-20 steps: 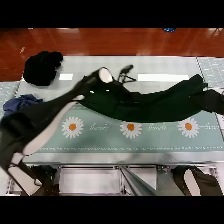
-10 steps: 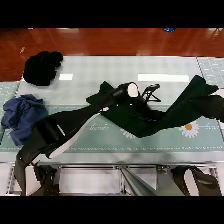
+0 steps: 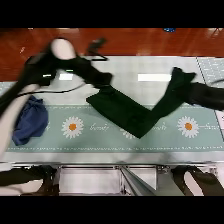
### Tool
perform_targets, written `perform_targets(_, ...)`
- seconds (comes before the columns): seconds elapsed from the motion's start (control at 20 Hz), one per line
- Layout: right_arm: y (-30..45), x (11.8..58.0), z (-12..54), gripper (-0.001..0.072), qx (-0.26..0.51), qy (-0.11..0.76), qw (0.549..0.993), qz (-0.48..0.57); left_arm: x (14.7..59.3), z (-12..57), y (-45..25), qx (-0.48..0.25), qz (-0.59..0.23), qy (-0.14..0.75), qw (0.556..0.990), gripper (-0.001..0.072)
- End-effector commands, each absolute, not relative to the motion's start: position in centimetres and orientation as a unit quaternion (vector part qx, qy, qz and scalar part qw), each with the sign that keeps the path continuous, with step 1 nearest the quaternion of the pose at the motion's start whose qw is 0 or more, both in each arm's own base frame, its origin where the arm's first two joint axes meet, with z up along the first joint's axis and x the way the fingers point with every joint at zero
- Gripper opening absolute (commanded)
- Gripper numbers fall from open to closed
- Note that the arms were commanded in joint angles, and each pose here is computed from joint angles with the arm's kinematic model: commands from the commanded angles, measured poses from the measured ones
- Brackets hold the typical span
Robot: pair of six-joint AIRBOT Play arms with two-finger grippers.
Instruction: Fold the shirts.
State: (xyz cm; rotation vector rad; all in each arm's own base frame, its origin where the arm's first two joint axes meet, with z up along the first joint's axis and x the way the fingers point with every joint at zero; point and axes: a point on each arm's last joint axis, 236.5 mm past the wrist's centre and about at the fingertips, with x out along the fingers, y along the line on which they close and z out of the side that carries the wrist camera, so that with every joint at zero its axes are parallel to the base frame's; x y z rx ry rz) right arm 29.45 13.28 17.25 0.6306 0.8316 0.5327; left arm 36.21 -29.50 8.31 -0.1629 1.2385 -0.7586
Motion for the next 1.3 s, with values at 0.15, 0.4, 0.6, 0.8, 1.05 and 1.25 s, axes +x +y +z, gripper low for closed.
perform_targets(0.15, 27.4, 37.6, 10.2, 0.0026, 0.275, 0.458, 0.779, 0.329, 30.9, 11.3, -16.3, -0.103, -0.228, 0.484, 0.838, 0.002)
perform_targets(0.4, 35.1, 42.5, 4.9, 0.0026, 0.284, 0.507, 0.732, 0.356, 26.0, 7.5, -15.0, -0.135, -0.204, 0.497, 0.833, 0.002)
perform_targets(0.6, 37.2, 44.4, 1.4, 0.0026, 0.323, 0.533, 0.701, 0.347, 25.2, 4.8, -14.9, -0.157, -0.188, 0.519, 0.819, 0.0021)
perform_targets(0.8, 37.3, 44.3, 0.4, 0.0407, 0.336, 0.546, 0.685, 0.346, 26.3, 4.4, -14.9, -0.171, -0.18, 0.499, 0.83, 0.0021)
perform_targets(1.05, 29.4, 42.6, 7.8, 0.0405, 0.275, 0.542, 0.701, 0.374, 26.8, 4.7, -14.8, -0.173, -0.179, 0.489, 0.836, 0.0021)
perform_targets(1.25, 14.5, 39.2, 11.0, 0.0406, 0.149, 0.558, 0.79, 0.205, 27.7, 4.9, -14.8, -0.177, -0.175, 0.476, 0.844, 0.0021)
